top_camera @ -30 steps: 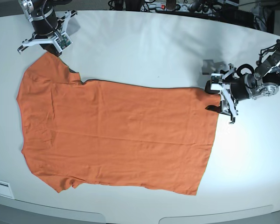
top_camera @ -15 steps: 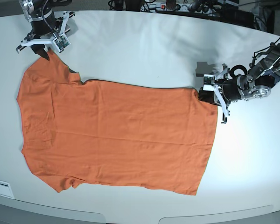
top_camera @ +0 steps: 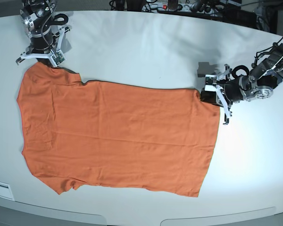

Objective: Fold the T-shirt properly
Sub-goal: 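Grasp the shoulder corners with both grippers and pull them toward the robot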

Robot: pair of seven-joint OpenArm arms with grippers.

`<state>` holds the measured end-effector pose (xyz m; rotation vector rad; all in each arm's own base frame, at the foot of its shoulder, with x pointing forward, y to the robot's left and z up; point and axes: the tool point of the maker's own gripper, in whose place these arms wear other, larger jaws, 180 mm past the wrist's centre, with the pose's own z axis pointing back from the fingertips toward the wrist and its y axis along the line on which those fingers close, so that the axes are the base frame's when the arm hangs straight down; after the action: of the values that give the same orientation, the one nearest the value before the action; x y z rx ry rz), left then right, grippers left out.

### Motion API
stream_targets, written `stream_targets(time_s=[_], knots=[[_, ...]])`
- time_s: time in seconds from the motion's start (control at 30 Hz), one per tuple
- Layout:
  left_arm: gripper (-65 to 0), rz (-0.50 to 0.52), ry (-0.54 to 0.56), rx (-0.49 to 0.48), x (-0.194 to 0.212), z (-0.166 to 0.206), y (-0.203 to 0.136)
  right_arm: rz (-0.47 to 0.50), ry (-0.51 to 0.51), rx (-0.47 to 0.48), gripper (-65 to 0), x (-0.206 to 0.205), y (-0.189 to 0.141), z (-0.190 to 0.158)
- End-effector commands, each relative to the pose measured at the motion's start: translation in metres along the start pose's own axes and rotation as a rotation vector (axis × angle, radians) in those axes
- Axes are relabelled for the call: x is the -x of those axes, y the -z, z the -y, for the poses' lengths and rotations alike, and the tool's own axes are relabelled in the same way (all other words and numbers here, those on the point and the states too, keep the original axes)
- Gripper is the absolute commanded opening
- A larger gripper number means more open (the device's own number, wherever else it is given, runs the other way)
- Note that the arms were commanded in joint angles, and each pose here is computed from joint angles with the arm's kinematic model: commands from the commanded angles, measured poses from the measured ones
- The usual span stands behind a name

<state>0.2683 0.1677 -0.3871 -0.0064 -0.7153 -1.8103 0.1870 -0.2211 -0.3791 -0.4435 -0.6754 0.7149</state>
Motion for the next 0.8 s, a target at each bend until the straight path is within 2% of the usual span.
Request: stream_targets(time_s=[0.0,0.13,0.33,0.5,0.77], knots=[[-65.0,-0.055,0.005,0.098,0.013,0.024,-0.007,0.006,-0.017,0.039,-65.0,-0.002,-0.002,0.011],[-65.0,-0.013,-0.009,0.093,-0.001,0.021,-0.025,-0.005,-0.047,0.112,-65.0,-0.008,-0.012,0.029],[-65.0,0.017,0.093,0.09,-0.026,0.018,-0.061,0.002,-0.139,0.198,-65.0,-0.013,-0.045,0.052],[-65.0,0.009,0.155,0.087,-0.041,0.018,-0.079,-0.028,-0.175,0.163,-65.0,-0.002,-0.07,0.038],[-65.0,0.08,0.17,0.097,-0.072,0.022,-0.095,-0.189,-0.191,0.149,-65.0,0.048,-0.102,0.02]])
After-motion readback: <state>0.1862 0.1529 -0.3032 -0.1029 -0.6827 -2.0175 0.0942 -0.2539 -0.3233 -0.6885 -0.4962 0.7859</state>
